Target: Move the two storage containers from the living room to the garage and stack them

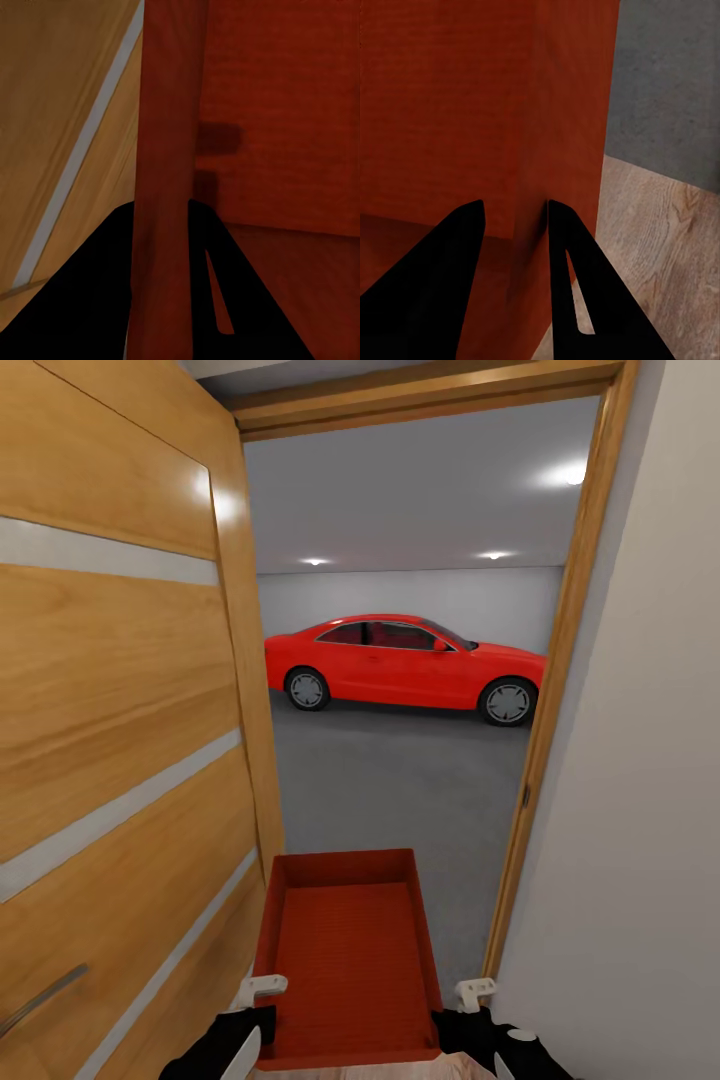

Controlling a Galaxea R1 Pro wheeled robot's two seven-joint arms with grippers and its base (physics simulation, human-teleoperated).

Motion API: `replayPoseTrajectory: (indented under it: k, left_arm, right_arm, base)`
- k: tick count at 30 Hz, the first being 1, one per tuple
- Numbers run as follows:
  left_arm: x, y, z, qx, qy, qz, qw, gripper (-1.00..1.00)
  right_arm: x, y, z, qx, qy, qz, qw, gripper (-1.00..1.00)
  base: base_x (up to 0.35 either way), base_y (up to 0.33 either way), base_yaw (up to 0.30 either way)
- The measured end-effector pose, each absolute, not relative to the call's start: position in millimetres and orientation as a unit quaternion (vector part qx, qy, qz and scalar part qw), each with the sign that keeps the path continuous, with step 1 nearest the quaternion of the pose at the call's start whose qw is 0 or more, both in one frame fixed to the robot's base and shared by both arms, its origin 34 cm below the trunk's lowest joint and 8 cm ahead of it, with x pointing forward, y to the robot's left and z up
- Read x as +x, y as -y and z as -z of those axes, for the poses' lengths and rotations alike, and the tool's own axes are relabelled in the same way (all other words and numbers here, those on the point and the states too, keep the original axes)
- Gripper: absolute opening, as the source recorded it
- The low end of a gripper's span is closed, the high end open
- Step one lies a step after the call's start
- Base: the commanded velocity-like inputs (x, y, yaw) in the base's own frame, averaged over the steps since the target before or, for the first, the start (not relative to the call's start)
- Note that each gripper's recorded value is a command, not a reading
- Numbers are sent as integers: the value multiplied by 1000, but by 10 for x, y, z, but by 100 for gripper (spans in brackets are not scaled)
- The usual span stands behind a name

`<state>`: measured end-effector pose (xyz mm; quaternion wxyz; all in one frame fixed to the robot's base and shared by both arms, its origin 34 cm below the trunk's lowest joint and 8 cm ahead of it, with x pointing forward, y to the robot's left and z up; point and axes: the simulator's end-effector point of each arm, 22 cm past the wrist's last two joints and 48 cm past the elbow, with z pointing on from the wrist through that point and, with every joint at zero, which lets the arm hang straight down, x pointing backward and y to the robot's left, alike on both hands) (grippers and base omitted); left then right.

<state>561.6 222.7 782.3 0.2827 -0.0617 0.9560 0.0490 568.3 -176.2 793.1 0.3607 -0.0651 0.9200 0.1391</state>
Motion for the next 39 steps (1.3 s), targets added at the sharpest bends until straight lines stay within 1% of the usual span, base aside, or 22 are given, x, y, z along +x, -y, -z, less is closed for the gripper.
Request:
replayPoseTrajectory:
  k: [7,31,36,39]
  left_arm:
    - [5612,-2228,-7817,-62,-956,-49,283,-100]
    - [5607,-2238,-7815,-62,-957,-49,280,-100]
    - [5605,-2238,-7817,-62,-957,-49,280,-100]
    - [5606,-2238,-7819,-62,-957,-49,281,-100]
  right_arm:
    - [5682,1761,-7930,-66,-920,-139,360,-100]
    - [5676,1754,-7926,-66,-920,-139,359,-100]
    - [5674,1755,-7929,-66,-920,-139,360,-100]
    - [5676,1754,-7931,-66,-920,-139,360,-100]
  base:
    - [0,0,-42]
    - [2,1,-269]
    - [178,130,-235]
    - [232,173,-99]
